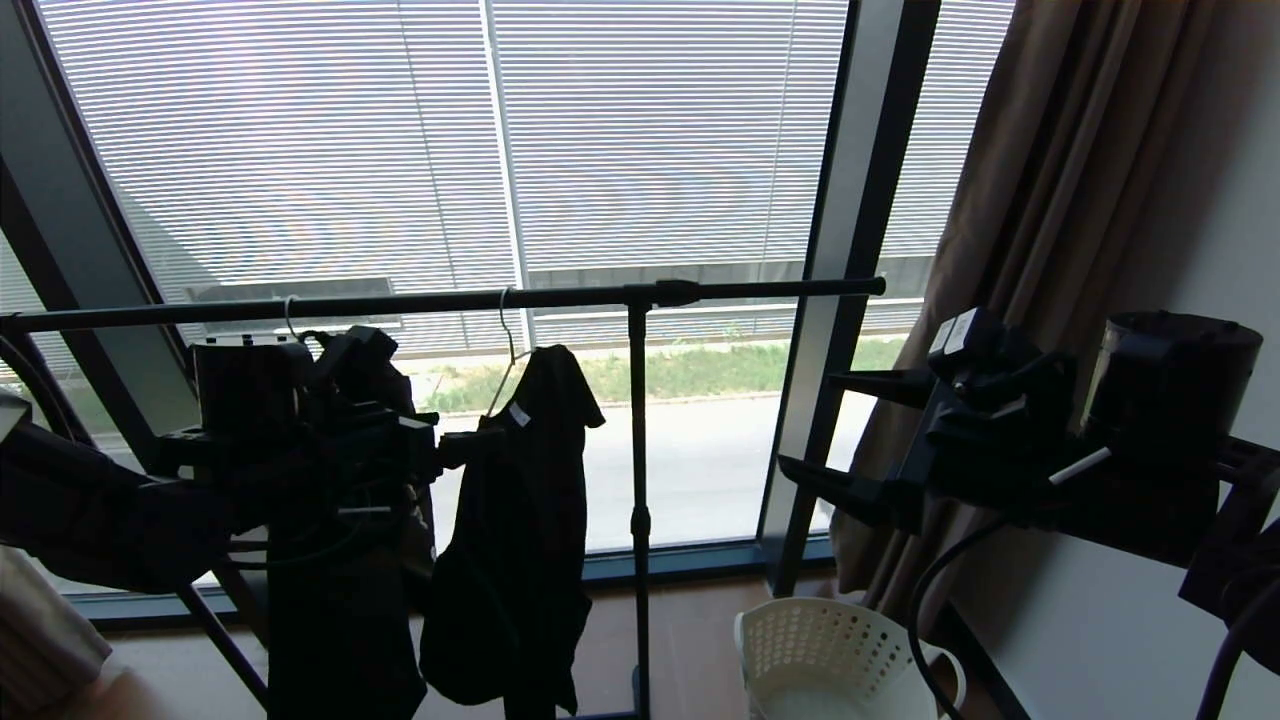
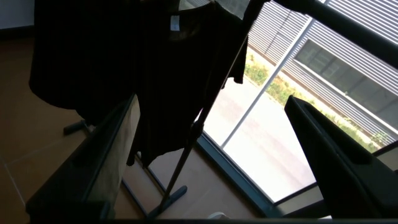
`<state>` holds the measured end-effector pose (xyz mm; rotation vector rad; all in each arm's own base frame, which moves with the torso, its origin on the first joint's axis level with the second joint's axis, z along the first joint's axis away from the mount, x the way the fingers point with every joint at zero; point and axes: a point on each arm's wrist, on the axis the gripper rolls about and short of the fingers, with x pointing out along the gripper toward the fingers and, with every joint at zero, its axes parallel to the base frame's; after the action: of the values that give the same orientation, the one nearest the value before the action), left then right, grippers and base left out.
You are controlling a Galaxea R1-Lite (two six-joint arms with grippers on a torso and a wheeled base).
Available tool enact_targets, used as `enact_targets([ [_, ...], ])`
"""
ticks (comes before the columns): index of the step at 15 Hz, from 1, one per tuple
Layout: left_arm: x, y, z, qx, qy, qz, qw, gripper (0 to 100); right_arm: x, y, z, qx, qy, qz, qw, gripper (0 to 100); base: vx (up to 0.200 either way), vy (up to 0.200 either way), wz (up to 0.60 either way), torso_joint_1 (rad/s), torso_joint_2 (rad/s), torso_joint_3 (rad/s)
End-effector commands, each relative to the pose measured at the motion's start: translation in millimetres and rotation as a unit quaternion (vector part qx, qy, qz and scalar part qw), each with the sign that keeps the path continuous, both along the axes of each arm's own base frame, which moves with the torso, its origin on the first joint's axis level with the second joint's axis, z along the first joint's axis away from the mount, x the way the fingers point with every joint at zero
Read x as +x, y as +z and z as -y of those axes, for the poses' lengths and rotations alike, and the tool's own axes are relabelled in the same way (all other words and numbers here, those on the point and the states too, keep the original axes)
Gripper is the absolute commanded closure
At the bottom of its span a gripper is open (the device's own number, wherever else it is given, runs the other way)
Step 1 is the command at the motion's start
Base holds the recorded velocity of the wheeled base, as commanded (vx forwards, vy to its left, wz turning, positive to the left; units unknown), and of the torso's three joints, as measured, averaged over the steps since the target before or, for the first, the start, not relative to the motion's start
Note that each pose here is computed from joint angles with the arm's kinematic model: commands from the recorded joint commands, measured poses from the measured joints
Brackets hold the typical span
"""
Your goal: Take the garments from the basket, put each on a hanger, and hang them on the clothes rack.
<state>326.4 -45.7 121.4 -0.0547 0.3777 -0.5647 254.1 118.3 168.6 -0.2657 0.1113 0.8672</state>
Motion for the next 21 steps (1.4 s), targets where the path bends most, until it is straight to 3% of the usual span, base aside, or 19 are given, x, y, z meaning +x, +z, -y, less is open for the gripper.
enact_targets([
  [1,-16,5,0,-0.001,-0.003,0.01,0.9999,0,0,-1,0,-0.001,0.0,-0.002,1.0,0,0.0,0.0,0.0,0.0,0.0,0.0],
  [4,-35,11,-1,-0.002,-0.005,0.015,0.9999,0,-4,1,2,0.0,0.0,0.003,1.0,0,0.0,0.0,0.0,0.0,0.0,0.0],
  [9,-124,31,0,-0.007,-0.03,0.048,0.9984,0,-29,8,0,-0.004,-0.009,0.02,0.9998,0,0.0,0.0,0.0,0.0,0.0,0.0],
  [12,-154,22,-7,0.003,-0.006,0.044,0.999,0,-38,12,5,-0.012,-0.026,0.036,0.9989,0,0.0,0.0,0.0,0.0,0.0,0.0],
  [13,-167,18,-11,0.014,0.022,0.045,0.9986,0,-46,14,9,-0.009,-0.026,0.041,0.9988,0,0.0,0.0,0.0,0.0,0.0,0.0],
  [16,-213,17,-19,0.012,0.037,0.089,0.9953,0,-88,5,30,-0.014,-0.034,0.039,0.9985,0,0.0,0.0,0.0,0.0,0.0,0.0],
  [17,-228,11,-21,0.021,0.035,0.096,0.9946,0,-101,8,37,-0.011,-0.057,0.053,0.9969,0,0.0,0.0,0.0,0.0,0.0,0.0],
  [18,-242,4,-25,0.046,0.042,0.105,0.9925,0,-118,12,44,-0.002,-0.072,0.073,0.9948,0,0.0,0.0,0.0,0.0,0.0,0.0],
  [19,-259,1,-31,0.091,0.08,0.129,0.9842,0,-143,13,53,0.007,-0.074,0.09,0.9932,0,0.0,0.0,0.0,0.0,0.0,0.0],
  [20,-281,-6,-36,0.112,0.119,0.126,0.9784,0,-167,11,65,0.008,-0.082,0.095,0.992,0,0.0,0.0,0.0,0.0,0.0,0.0],
  [21,-298,-13,-39,0.117,0.128,0.133,0.9759,0,-182,9,74,0.002,-0.098,0.092,0.991,0,0.0,0.0,0.0,0.0,0.0,0.0],
])
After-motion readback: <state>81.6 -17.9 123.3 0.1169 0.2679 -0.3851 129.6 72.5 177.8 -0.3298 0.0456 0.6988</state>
